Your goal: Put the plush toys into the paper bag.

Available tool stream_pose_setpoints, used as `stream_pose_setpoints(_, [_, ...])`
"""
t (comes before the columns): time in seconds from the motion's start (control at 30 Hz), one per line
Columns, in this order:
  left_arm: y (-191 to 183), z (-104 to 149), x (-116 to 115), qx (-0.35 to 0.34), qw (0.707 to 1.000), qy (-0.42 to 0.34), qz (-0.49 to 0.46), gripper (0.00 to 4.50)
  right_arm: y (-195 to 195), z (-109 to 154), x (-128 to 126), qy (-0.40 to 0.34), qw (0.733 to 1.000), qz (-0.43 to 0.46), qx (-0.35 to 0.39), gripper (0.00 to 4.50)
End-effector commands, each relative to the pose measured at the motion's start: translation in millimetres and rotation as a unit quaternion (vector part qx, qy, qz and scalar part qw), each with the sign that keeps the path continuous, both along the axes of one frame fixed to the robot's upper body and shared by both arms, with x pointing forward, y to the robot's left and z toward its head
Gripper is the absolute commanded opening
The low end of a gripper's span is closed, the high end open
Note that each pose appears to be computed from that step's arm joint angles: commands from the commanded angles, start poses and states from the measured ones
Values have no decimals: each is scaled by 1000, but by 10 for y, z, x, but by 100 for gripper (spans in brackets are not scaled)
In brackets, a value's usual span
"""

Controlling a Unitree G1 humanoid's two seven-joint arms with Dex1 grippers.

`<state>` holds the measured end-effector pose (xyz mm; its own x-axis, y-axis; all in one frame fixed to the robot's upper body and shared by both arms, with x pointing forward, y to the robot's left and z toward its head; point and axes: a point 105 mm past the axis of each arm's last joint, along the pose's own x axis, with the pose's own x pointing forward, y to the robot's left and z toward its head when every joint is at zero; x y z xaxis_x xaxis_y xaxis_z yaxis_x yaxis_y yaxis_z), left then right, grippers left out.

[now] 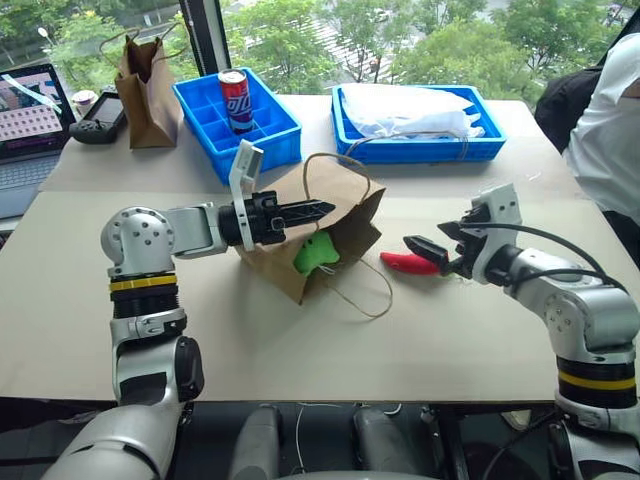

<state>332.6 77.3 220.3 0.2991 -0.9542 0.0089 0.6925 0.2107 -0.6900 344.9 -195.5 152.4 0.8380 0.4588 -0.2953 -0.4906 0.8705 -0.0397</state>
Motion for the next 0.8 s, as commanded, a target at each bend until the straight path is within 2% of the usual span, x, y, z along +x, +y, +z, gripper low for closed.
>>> stream_pose_setpoints(0.03, [-14,129,-42,-12,1000,-28,-9,0,-81,-213,43,10,999,3,-48,449])
stream_pose_setpoints(0.13, [-20,123,-53,-10,1000,-28,-10,0,-118,-433,74,38,999,-12,-26,449])
stream_pose_setpoints(0.23, [-19,126,-60,-10,999,-28,-11,0,-169,-594,71,54,998,-30,-16,381])
stream_pose_setpoints(0.43, [-19,143,-59,-8,999,-29,-12,0,-183,-300,5,12,1000,-9,-17,181])
stream_pose_setpoints(0.47, [-26,142,-58,-8,999,-29,-12,0,-161,-132,-11,-6,1000,6,-16,139])
stream_pose_setpoints(0.53, [-41,140,-55,-9,999,-28,-14,0,-86,136,-52,-31,999,36,-12,85])
stream_pose_setpoints(0.6, [-50,139,-57,-10,999,-28,-15,0,-11,272,-101,-38,997,59,-11,23])
stream_pose_setpoints(0.7, [-68,139,-54,-11,999,-28,-16,0,255,486,-218,-37,992,118,11,8])
stream_pose_setpoints(0.8, [-81,146,-55,-14,999,-28,-18,0,549,479,-336,-11,985,172,20,7])
